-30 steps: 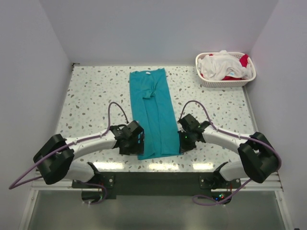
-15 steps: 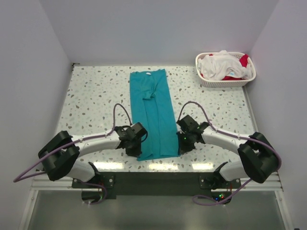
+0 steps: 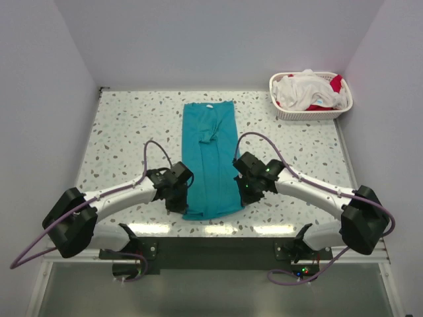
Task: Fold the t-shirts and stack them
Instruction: Fold the tshirt
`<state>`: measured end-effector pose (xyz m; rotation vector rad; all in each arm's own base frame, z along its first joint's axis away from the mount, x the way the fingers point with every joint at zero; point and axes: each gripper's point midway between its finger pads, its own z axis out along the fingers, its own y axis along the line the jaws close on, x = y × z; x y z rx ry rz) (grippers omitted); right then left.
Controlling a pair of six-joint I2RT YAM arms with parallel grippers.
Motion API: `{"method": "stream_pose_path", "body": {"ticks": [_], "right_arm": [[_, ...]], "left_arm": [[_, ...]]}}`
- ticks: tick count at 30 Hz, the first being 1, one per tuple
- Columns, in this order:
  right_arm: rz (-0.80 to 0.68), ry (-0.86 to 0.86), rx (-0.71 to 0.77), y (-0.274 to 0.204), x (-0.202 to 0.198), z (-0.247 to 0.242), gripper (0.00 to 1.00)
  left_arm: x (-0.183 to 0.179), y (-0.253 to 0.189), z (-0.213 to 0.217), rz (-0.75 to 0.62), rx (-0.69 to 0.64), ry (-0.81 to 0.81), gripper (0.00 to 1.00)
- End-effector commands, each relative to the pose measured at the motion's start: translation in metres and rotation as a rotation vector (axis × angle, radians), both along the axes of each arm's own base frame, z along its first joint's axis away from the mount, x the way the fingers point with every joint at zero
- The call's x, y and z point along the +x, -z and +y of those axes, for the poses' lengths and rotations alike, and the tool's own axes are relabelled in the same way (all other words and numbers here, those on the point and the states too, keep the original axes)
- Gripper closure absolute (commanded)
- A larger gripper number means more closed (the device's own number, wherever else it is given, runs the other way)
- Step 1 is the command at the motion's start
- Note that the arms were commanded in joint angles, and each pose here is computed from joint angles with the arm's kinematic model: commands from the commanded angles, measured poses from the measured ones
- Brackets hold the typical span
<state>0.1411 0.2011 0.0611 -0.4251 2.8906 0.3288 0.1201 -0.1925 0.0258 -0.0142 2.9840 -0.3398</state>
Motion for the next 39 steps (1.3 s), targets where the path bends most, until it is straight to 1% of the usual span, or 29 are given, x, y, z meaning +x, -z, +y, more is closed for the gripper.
{"method": "stream_pose_path", "body": {"ticks": [1, 3, 4, 6, 7, 8, 9, 11, 12, 15, 17, 23, 33, 39], "right_arm": [[-0.113, 0.048, -0.014, -0.027, 0.048, 0.004, 1.00], [-0.156, 0.074, 0.034, -0.042, 0.076, 0.010, 1.00], [-0.153, 0.080, 0.026, -0.039, 0.086, 0.012, 1.00], [-0.186, 0.094, 0.051, -0.053, 0.114, 0.016, 1.00], [-0.196, 0.093, 0.053, -0.057, 0.123, 0.018, 1.00], [-0.192, 0.096, 0.032, -0.052, 0.134, 0.016, 1.00], [-0.223, 0.099, 0.043, -0.062, 0.148, 0.020, 1.00], [-0.225, 0.112, 0.038, -0.056, 0.167, 0.019, 1.00], [-0.245, 0.119, 0.051, -0.062, 0.178, 0.021, 1.00], [-0.265, 0.145, 0.060, -0.059, 0.206, 0.019, 1.00], [-0.272, 0.165, 0.059, -0.056, 0.221, 0.015, 1.00], [-0.275, 0.184, 0.110, -0.051, 0.249, 0.018, 1.00], [-0.278, 0.194, 0.135, -0.034, 0.281, 0.028, 1.00], [-0.258, 0.215, 0.131, -0.013, 0.293, 0.028, 1.00]], "left_arm": [[0.056, -0.029, -0.006, -0.112, -0.061, -0.010, 1.00], [0.085, -0.031, 0.005, -0.135, -0.038, -0.032, 1.00], [0.105, -0.045, 0.001, -0.175, -0.059, -0.041, 1.00], [0.130, -0.047, 0.005, -0.185, -0.055, -0.052, 1.00], [0.149, -0.062, 0.000, -0.227, -0.074, -0.058, 1.00], [0.163, -0.065, 0.005, -0.245, -0.067, -0.070, 1.00], [0.180, -0.071, 0.002, -0.261, -0.070, -0.078, 1.00], [0.202, -0.072, 0.008, -0.278, -0.062, -0.104, 1.00], [0.217, -0.072, 0.007, -0.291, -0.063, -0.116, 1.00], [0.246, -0.071, 0.011, -0.322, -0.062, -0.142, 1.00], [0.257, -0.065, 0.015, -0.323, -0.049, -0.150, 1.00], [0.284, -0.056, 0.027, -0.343, -0.040, -0.203, 1.00], [0.315, -0.049, 0.029, -0.369, -0.057, -0.236, 1.00], [0.325, -0.032, 0.032, -0.357, -0.034, -0.242, 1.00]]}}
